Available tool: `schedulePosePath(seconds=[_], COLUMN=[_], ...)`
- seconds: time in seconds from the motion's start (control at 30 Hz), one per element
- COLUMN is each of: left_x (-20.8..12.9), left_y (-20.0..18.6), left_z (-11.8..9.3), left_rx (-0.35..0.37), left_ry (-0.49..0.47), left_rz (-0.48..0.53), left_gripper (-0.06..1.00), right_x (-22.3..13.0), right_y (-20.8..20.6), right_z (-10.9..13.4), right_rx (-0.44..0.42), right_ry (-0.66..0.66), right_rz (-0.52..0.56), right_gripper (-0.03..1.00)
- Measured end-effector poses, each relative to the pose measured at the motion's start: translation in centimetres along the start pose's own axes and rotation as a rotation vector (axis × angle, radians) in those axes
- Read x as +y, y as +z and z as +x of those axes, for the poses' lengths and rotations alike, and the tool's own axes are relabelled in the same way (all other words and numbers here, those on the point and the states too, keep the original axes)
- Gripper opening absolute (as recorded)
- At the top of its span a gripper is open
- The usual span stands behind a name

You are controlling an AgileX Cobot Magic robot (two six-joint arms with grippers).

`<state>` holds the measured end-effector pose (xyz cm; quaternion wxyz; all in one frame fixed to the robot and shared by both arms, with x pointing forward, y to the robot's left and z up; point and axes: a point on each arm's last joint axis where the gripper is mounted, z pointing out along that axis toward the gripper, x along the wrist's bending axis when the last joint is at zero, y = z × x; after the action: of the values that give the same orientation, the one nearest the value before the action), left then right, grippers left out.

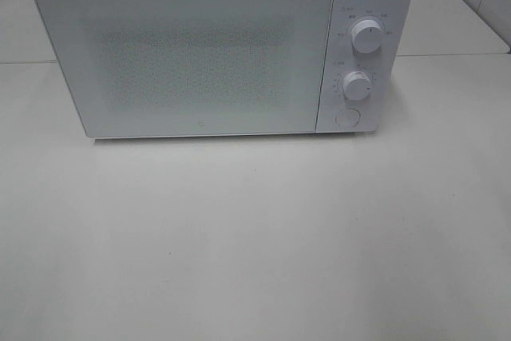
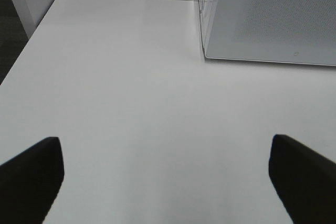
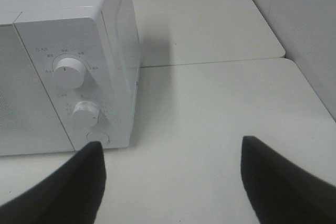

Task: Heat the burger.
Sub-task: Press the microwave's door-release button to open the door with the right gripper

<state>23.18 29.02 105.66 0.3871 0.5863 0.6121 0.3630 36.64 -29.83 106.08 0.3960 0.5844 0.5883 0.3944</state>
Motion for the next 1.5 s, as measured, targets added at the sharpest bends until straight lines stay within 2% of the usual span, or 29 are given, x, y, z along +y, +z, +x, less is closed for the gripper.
schedulePosePath(seconds=[0.13,0.5,0.7,0.77,0.8,0.83,0.87,0.93,0.97,1.03,1.07,1.1,1.13,1.17,1.2,1.23,1.3,1.33,1.43,1.5], left_x=[0.0,0.0,0.0,0.0,0.0,0.0,0.0,0.0,0.0,0.0,0.0,0.0,0.0,0.0,0.0,0.0,0.0,0.0,0.0,0.0], left_y=[0.0,0.0,0.0,0.0,0.0,0.0,0.0,0.0,0.0,0.0,0.0,0.0,0.0,0.0,0.0,0.0,0.0,0.0,0.0,0.0], left_z=[0.0,0.0,0.0,0.0,0.0,0.0,0.0,0.0,0.0,0.0,0.0,0.0,0.0,0.0,0.0,0.0,0.0,0.0,0.0,0.0], left_rx=[0.0,0.0,0.0,0.0,0.0,0.0,0.0,0.0,0.0,0.0,0.0,0.0,0.0,0.0,0.0,0.0,0.0,0.0,0.0,0.0], left_ry=[0.0,0.0,0.0,0.0,0.0,0.0,0.0,0.0,0.0,0.0,0.0,0.0,0.0,0.0,0.0,0.0,0.0,0.0,0.0,0.0], left_rz=[0.0,0.0,0.0,0.0,0.0,0.0,0.0,0.0,0.0,0.0,0.0,0.0,0.0,0.0,0.0,0.0,0.0,0.0,0.0,0.0], left_gripper=[0.98,0.98,0.98,0.98,0.98,0.98,0.98,0.98,0.98,0.98,0.98,0.98,0.98,0.98,0.98,0.98,0.98,0.98,0.98,0.98], right_x=[-0.2,-2.3,-3.6,-4.2,-4.2,-4.4,-4.4,-4.5,-4.6,-4.7,-4.8,-4.8,-4.9,-5.0,-5.0,-5.1,-5.1,-5.1,-5.1,-5.1], right_y=[1.7,6.2,7.4,8.2,8.2,8.6,8.6,9.0,9.2,9.3,9.5,9.5,9.6,9.7,9.7,9.8,9.8,9.8,9.8,9.8], right_z=[0.0,0.0,0.2,0.3,0.3,0.3,0.3,0.3,0.4,0.4,0.4,0.4,0.4,0.4,0.4,0.4,0.4,0.4,0.4,0.4], right_rx=[0.0,0.004,0.015,0.027,0.027,0.031,0.031,0.032,0.033,0.032,0.029,0.029,0.025,0.022,0.022,0.016,0.015,0.013,0.012,0.011], right_ry=[0.0,0.076,0.104,0.234,0.234,0.326,0.326,0.426,0.545,0.595,0.741,0.741,0.87,0.93,0.93,1.067,1.115,1.207,1.259,1.28], right_rz=[-0.025,-0.039,-0.013,0.006,0.006,0.009,0.009,0.016,0.017,0.021,0.028,0.028,0.035,0.042,0.042,0.048,0.049,0.05,0.05,0.051], right_gripper=[0.63,0.34,0.28,0.26,0.26,0.26,0.26,0.26,0.26,0.26,0.26,0.26,0.26,0.26,0.26,0.26,0.25,0.22,0.19,0.04])
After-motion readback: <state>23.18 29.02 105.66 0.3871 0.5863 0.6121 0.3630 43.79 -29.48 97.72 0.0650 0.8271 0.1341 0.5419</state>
